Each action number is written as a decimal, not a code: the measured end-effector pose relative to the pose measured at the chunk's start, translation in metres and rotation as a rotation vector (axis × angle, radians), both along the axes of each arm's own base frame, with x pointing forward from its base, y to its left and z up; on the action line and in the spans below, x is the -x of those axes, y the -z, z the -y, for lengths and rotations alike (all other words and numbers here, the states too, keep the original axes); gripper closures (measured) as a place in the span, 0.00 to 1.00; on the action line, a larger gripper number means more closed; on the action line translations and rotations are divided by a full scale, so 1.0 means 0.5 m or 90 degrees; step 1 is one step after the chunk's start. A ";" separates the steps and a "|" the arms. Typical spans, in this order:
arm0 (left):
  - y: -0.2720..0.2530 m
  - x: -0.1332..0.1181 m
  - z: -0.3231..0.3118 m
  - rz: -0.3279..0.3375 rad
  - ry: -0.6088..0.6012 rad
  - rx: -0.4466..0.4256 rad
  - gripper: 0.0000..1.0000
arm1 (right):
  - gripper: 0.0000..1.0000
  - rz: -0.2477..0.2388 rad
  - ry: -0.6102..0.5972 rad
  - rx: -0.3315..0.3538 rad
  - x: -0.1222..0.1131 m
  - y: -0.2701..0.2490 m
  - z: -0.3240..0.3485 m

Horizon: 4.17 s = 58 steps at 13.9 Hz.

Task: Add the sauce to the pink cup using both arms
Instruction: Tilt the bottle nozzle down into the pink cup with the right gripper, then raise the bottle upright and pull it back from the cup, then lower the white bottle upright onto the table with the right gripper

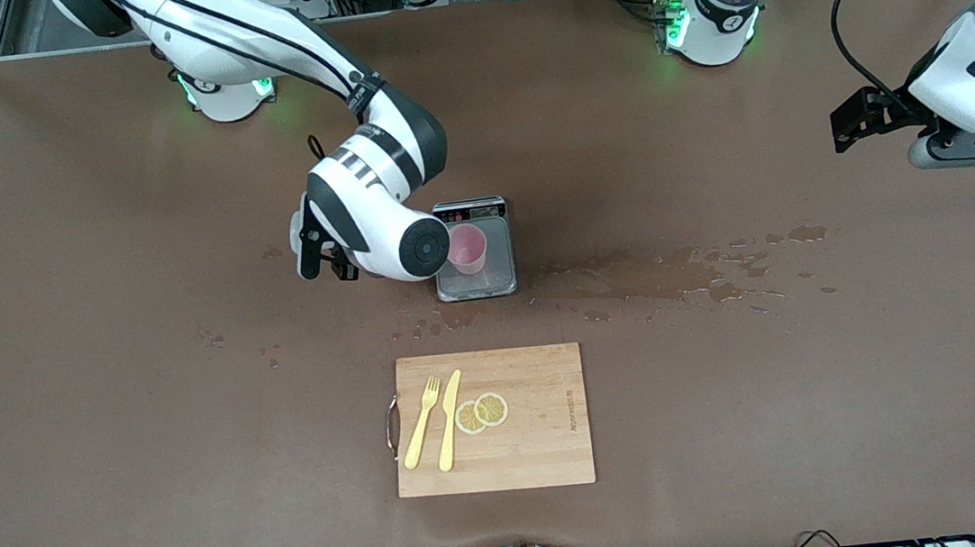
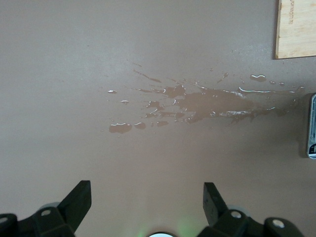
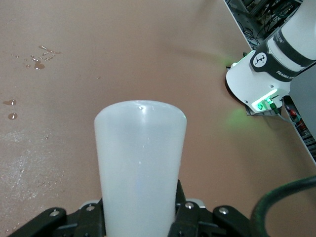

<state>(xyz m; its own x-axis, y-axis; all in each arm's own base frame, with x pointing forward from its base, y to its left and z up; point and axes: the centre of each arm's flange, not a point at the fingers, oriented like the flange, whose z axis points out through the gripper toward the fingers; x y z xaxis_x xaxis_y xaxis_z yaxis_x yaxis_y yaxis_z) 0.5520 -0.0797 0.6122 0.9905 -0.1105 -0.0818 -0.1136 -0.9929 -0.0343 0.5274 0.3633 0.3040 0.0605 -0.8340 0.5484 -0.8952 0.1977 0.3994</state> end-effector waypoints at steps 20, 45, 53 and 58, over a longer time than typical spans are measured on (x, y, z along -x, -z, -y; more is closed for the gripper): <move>0.001 -0.004 -0.001 0.003 -0.001 0.000 0.00 | 0.49 -0.073 0.018 -0.551 -0.239 -0.148 0.547; 0.007 -0.007 -0.001 0.000 -0.001 0.000 0.00 | 0.46 -0.001 0.170 -1.032 -0.201 0.081 0.966; 0.015 -0.011 -0.004 -0.005 -0.003 -0.001 0.00 | 0.46 -0.001 0.164 -1.041 -0.201 0.086 0.962; 0.018 -0.014 -0.010 -0.006 -0.007 -0.001 0.00 | 0.49 0.012 0.125 -1.087 -0.183 0.158 0.996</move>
